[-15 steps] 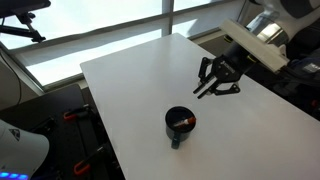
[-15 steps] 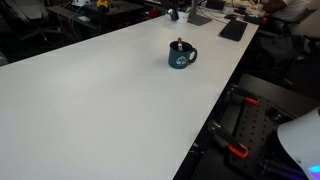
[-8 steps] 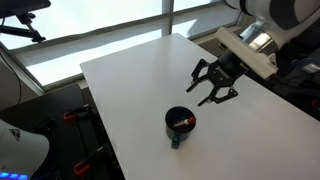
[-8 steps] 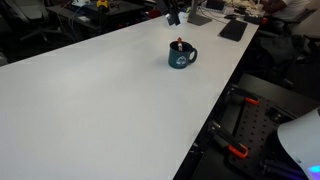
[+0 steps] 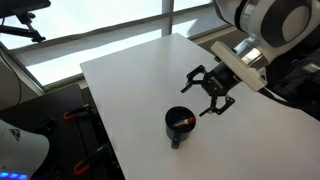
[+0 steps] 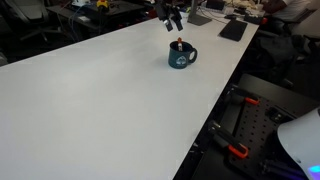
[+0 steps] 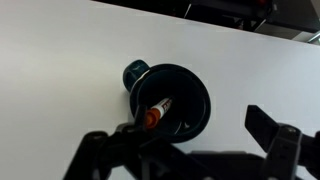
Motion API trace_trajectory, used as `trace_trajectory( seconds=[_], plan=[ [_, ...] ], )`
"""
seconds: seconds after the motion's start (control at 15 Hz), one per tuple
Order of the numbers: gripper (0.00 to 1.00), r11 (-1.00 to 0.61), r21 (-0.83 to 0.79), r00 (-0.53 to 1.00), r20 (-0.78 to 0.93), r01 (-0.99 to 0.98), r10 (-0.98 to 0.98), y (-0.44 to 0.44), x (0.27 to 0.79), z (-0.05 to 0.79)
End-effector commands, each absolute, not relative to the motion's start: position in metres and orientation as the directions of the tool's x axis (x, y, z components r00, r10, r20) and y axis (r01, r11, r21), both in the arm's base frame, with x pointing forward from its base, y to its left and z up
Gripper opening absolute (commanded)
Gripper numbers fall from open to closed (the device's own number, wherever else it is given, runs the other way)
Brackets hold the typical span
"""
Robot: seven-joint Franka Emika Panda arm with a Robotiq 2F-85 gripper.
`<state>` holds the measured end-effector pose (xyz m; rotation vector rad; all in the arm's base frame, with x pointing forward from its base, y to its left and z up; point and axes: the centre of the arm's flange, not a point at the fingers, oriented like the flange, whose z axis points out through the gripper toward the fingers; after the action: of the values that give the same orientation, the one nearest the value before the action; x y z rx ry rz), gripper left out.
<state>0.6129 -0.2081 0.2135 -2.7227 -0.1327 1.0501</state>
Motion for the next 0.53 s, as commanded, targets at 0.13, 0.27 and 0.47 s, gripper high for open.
trace_trajectory(
  seconds=[0.13,0.27,0.47],
  plan=[
    [1.00,-0.969,-0.246,0.719,-0.680,-0.038,0.145,-0.215,0.612,0.202],
    [1.00,-0.966,-0.252,0.713,-0.687,-0.053,0.140,-0.220,0.610,0.197],
    [1.00,-0.963,-0.258,0.704,-0.697,-0.071,0.135,-0.227,0.606,0.190]
  ],
)
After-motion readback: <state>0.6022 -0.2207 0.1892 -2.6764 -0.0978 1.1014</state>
